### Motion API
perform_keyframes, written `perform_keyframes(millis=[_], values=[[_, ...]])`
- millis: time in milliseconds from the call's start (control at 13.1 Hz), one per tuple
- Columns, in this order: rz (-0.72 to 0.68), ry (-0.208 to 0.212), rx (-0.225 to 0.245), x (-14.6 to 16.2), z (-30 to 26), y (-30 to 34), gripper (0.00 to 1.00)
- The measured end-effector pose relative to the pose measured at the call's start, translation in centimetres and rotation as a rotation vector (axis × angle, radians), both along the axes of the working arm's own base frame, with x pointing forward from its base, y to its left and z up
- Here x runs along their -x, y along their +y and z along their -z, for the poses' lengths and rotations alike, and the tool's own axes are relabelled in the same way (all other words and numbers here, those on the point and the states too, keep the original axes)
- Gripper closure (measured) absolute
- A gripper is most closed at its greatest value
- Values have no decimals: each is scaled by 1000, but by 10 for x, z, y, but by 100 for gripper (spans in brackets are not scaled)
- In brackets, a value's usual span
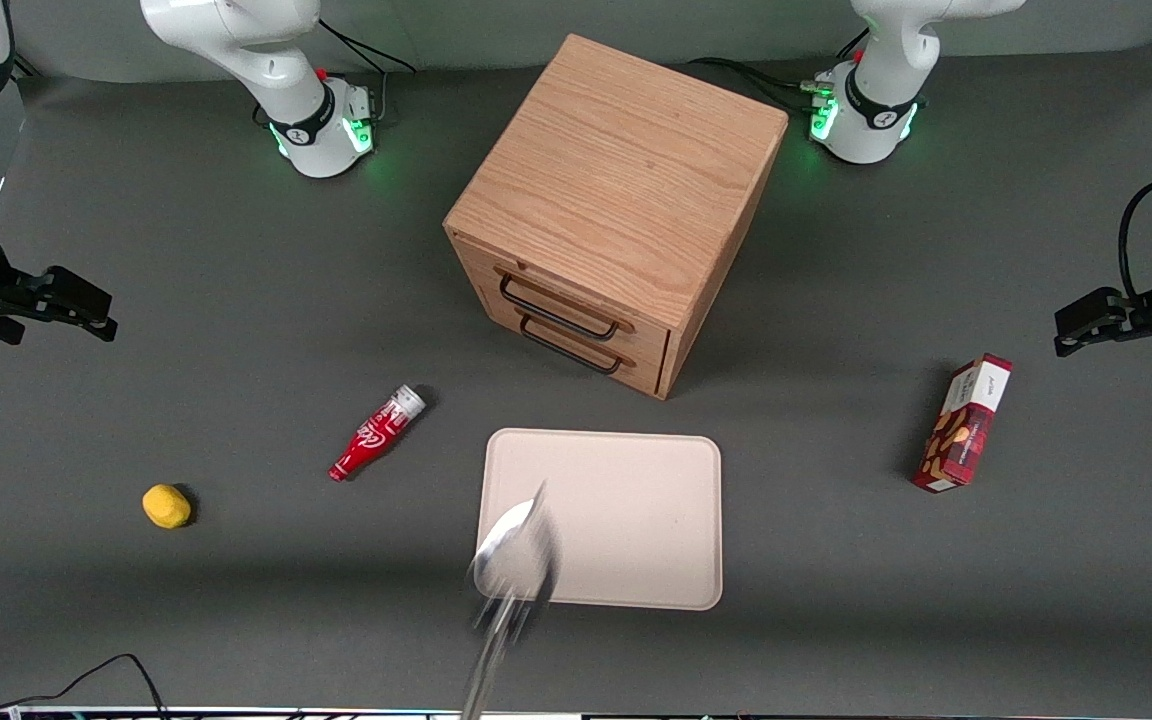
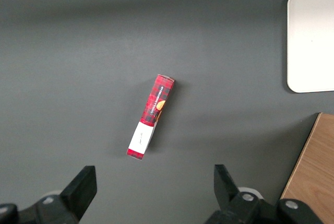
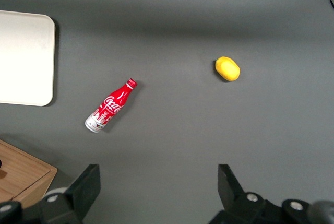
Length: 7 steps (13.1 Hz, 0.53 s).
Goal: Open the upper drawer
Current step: 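Lift the right gripper and swing it toward the wooden cabinet's drawers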
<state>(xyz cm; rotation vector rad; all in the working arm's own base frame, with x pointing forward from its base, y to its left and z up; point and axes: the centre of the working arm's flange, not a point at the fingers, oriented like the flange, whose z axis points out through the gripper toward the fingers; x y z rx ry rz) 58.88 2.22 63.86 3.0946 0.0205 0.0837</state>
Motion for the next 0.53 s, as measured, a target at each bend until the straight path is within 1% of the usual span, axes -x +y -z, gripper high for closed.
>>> perform_keyframes(millis=[381,457,533], values=[[-18,4,-4,0,1,5,0],[-59,14,-7,1,2,13,0],[-137,31,-7,3,4,25,0]])
